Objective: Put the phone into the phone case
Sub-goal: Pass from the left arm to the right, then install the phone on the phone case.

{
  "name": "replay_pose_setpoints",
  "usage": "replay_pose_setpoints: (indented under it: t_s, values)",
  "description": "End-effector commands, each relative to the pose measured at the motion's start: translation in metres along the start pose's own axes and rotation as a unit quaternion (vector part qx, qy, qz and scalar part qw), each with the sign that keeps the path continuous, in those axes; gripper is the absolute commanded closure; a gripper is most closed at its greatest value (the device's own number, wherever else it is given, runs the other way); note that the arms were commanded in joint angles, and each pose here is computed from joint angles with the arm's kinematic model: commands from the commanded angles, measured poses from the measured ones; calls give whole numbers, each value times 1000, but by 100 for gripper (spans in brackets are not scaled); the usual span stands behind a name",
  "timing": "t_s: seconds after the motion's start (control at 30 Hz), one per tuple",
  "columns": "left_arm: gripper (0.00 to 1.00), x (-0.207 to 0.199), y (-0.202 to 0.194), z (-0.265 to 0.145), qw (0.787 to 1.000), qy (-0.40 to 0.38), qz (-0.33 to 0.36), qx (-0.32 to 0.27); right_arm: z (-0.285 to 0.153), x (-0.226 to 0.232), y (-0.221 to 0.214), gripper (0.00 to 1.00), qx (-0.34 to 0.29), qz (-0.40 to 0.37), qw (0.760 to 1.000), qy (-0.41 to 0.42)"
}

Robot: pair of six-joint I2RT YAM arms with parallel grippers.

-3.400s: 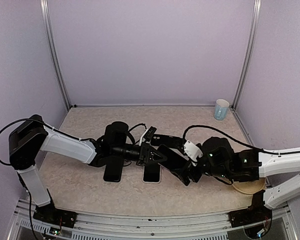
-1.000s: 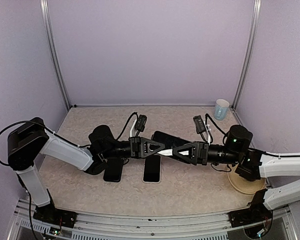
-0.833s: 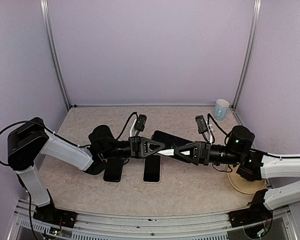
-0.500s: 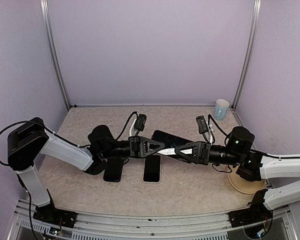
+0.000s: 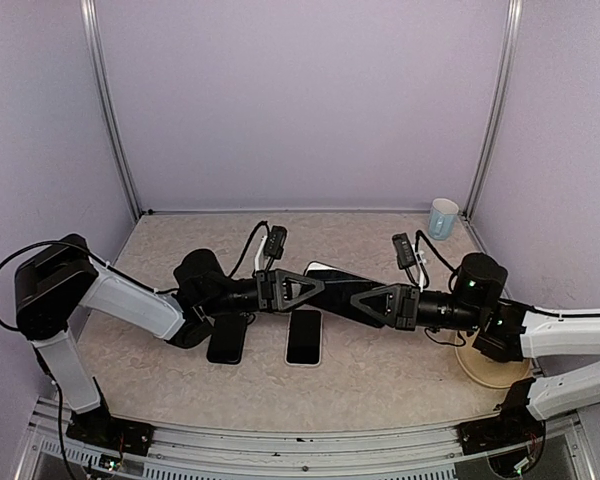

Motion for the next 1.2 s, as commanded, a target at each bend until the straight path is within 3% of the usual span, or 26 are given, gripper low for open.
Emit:
replay_pose_setpoints:
  t_s: [0.0, 0.13, 0.3, 0.47, 0.53, 0.63, 0.77, 0.83, 0.93, 1.0, 1.17]
  values:
    - [54, 23, 20, -19, 997, 67, 1, -43, -4, 19, 26, 100, -19, -49, 998, 18]
    - [30, 33, 34, -29, 988, 144, 45, -46, -9, 6, 37, 100, -7, -46, 999, -14]
    - [2, 36, 55, -37, 957, 258, 116, -55, -10, -20, 47, 100, 24, -18, 998, -55]
    - [1, 35, 84, -61, 896, 392, 173, -116, -9, -63, 53, 100, 50, 25, 990, -128]
    - [1, 32, 97, -72, 859, 447, 197, -151, -8, -81, 53, 100, 60, 45, 986, -146]
    - [1, 27, 109, -82, 824, 491, 223, -173, -6, -101, 54, 100, 66, 64, 980, -174]
    - [1, 34, 123, -102, 780, 551, 201, -219, -2, -120, 61, 100, 64, 55, 974, -208]
    - [1, 44, 126, -107, 783, 554, 188, -211, 0, -130, 62, 100, 69, 52, 969, -230]
    - [1, 63, 125, -104, 821, 519, 154, -182, 7, -143, 68, 100, 87, 43, 965, -243]
    - [1, 75, 126, -103, 833, 510, 135, -167, 12, -152, 70, 100, 107, 56, 961, -248]
    - [1, 90, 125, -91, 864, 466, 122, -148, 17, -187, 79, 100, 134, 153, 941, -273]
Point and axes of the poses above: each gripper's point midway between its finger pads, its own z axis out along the fingers, its own x axis along the line the jaws close on, y = z × x, the point moved 6 cm from there along -z, back along the fingers, and after that the axes turned 5 degrees about -z, right-handed, at the moved point
